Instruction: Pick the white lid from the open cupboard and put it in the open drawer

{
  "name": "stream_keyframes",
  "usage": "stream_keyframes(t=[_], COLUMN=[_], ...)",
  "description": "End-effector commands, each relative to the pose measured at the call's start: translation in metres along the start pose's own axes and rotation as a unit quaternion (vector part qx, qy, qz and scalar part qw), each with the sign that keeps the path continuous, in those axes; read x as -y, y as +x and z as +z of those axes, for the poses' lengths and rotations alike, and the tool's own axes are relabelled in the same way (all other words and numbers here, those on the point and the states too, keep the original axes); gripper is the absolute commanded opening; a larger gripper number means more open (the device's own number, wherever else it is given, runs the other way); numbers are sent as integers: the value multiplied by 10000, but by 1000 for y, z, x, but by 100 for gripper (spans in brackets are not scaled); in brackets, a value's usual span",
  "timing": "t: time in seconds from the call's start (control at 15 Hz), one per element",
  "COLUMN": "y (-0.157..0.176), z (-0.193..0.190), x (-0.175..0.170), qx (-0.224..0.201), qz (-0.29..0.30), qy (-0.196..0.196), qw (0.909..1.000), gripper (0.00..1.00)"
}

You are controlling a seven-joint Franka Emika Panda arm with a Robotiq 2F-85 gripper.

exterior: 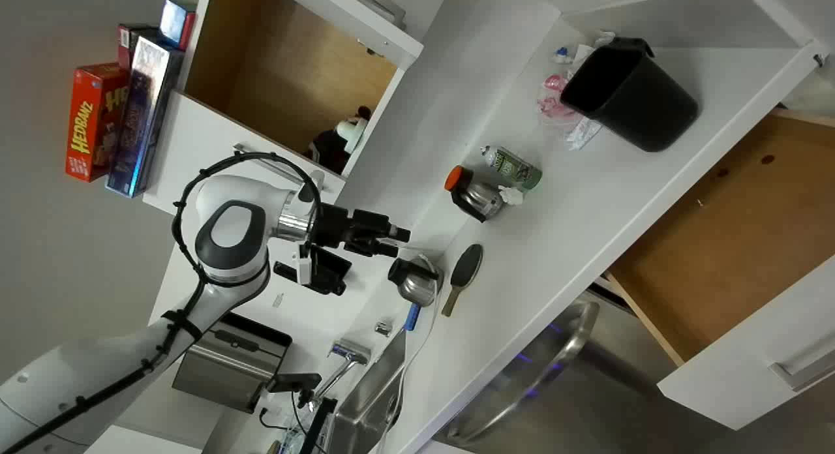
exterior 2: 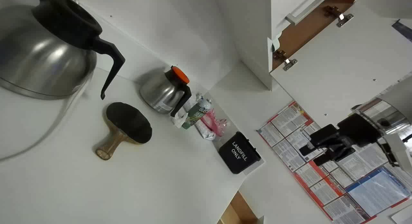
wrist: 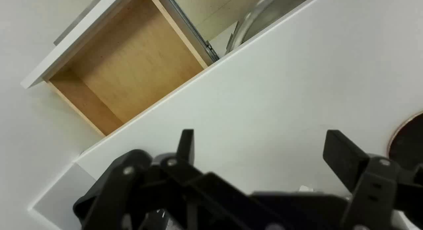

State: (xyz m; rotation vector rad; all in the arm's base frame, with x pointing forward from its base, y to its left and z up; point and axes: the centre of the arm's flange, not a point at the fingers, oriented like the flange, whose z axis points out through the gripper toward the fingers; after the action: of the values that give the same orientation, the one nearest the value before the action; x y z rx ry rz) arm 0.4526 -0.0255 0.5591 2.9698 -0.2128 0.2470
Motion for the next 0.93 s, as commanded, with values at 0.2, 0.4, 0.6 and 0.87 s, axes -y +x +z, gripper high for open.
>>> stream_keyframes(t=[0.2, 0.4, 0.6, 0.87], y=[0, 4, 20, 47], z=[0, -13, -54, -123], x=[0, 6, 21, 39], qx=[0, -292, -1024, -2111], qz=[0, -91, -151, -144], qy=[0, 139, 463, 962], qw=[10000, 9994, 9935, 9726], gripper=[100, 100, 100, 100])
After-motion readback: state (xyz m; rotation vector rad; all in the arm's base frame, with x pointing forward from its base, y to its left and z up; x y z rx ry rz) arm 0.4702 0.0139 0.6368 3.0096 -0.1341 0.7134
